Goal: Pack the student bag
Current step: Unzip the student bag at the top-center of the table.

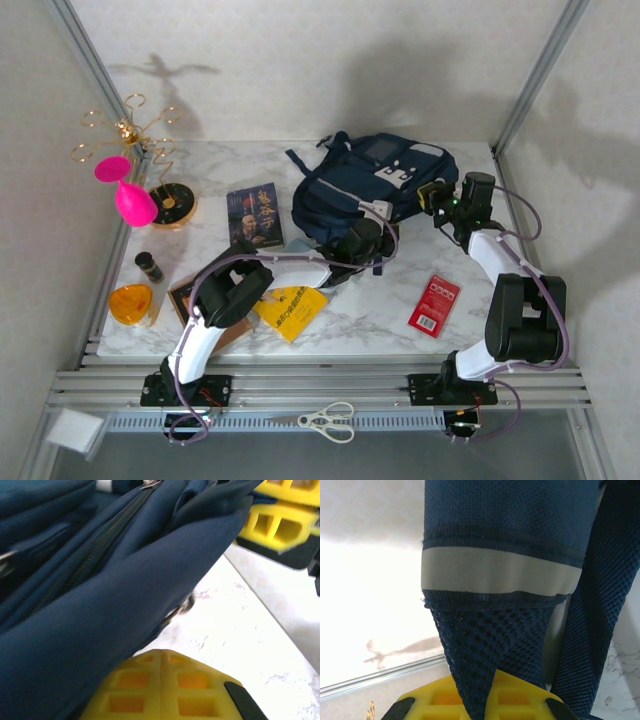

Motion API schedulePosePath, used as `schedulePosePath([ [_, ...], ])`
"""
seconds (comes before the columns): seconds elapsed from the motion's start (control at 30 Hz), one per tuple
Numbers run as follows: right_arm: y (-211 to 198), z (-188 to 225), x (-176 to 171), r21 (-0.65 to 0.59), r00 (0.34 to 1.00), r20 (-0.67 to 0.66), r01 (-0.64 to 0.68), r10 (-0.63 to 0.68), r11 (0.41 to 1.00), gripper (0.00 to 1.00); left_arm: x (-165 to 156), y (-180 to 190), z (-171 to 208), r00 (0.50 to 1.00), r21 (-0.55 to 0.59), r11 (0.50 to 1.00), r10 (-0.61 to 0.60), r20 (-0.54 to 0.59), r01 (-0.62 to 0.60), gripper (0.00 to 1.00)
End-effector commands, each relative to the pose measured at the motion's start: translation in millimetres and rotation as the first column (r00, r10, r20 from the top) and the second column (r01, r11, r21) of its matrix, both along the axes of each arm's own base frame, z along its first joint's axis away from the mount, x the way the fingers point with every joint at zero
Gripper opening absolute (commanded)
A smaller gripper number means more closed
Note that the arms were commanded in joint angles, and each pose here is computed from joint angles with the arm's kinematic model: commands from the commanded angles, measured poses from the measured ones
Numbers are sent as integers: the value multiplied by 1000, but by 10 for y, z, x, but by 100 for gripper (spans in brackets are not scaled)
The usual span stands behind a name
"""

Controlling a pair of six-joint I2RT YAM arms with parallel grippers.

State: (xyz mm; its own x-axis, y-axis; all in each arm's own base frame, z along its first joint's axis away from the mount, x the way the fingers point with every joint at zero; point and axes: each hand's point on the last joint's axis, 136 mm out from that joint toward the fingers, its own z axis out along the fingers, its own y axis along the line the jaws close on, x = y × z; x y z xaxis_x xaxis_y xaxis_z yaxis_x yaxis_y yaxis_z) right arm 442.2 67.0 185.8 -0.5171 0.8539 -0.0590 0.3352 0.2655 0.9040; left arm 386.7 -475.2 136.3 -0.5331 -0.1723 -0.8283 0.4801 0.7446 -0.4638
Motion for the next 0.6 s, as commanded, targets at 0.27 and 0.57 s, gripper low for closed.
schedulePosePath([
  [0.27, -277, 433, 256, -13, 989, 144, 16, -14, 1000, 0, -357, 237, 87, 993, 28, 993, -111, -37, 112, 0],
  [0.57, -31, 554, 5, 63, 991, 136, 5, -14, 998, 0, -357, -92, 269, 981, -51, 986, -151, 125, 158, 24],
])
